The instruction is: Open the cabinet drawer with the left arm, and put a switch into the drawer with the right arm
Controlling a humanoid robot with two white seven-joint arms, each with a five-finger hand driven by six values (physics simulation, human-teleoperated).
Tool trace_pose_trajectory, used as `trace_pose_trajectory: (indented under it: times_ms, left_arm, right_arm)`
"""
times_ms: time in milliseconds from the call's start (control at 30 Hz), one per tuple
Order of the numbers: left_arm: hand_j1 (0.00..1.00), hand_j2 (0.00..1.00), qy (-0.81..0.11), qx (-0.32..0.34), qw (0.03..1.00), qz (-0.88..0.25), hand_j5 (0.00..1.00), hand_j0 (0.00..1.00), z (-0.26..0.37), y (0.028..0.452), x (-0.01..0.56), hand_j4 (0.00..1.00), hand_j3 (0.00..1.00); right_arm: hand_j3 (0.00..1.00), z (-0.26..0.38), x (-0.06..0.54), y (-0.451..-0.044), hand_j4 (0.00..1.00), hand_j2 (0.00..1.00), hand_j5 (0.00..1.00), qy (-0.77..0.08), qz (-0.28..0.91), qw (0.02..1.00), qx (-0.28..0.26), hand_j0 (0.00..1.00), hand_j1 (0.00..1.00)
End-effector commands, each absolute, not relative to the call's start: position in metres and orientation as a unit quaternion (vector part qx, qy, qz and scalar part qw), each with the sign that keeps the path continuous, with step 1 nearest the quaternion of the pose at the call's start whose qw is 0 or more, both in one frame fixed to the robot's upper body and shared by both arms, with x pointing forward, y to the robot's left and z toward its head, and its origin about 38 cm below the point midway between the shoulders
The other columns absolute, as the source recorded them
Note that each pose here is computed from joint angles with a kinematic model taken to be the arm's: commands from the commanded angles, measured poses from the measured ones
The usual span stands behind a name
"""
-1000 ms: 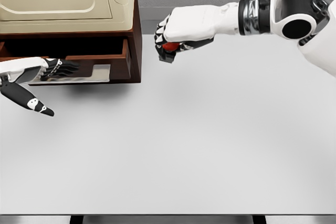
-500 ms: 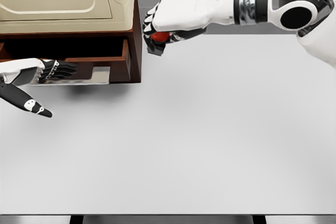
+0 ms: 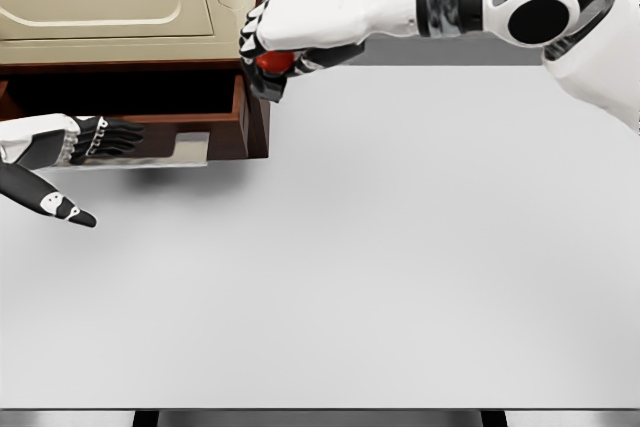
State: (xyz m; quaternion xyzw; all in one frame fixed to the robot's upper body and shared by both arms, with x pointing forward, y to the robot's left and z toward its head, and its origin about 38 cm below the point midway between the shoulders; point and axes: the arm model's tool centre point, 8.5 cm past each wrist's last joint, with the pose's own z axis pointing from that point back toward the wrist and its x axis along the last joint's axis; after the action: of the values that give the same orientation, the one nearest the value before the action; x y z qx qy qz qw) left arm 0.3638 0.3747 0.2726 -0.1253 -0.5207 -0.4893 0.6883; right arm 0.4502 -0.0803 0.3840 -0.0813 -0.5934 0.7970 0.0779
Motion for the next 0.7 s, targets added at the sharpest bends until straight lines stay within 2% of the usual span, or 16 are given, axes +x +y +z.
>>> trace_pose_trajectory:
  times_ms: [0, 667]
  left_arm:
    - [1.00, 1.00, -0.465, -0.058, 0.696, -0.544, 1.00, 1.00, 0.243, 0.383, 0.361, 1.00, 1.00]
    - [1.00, 1.00, -0.461, -0.061, 0.699, -0.543, 1.00, 1.00, 0.239, 0.384, 0.360, 1.00, 1.00]
  right_arm:
    - [0.43, 0.384, 0.450, -0.074, 0.43, 0.43, 0.43, -0.596, 0.795, 0.085, -0.078, 0.43, 0.43]
    - [0.43, 0.379, 0.457, -0.028, 0.43, 0.43, 0.43, -0.596, 0.796, 0.096, -0.057, 0.43, 0.43]
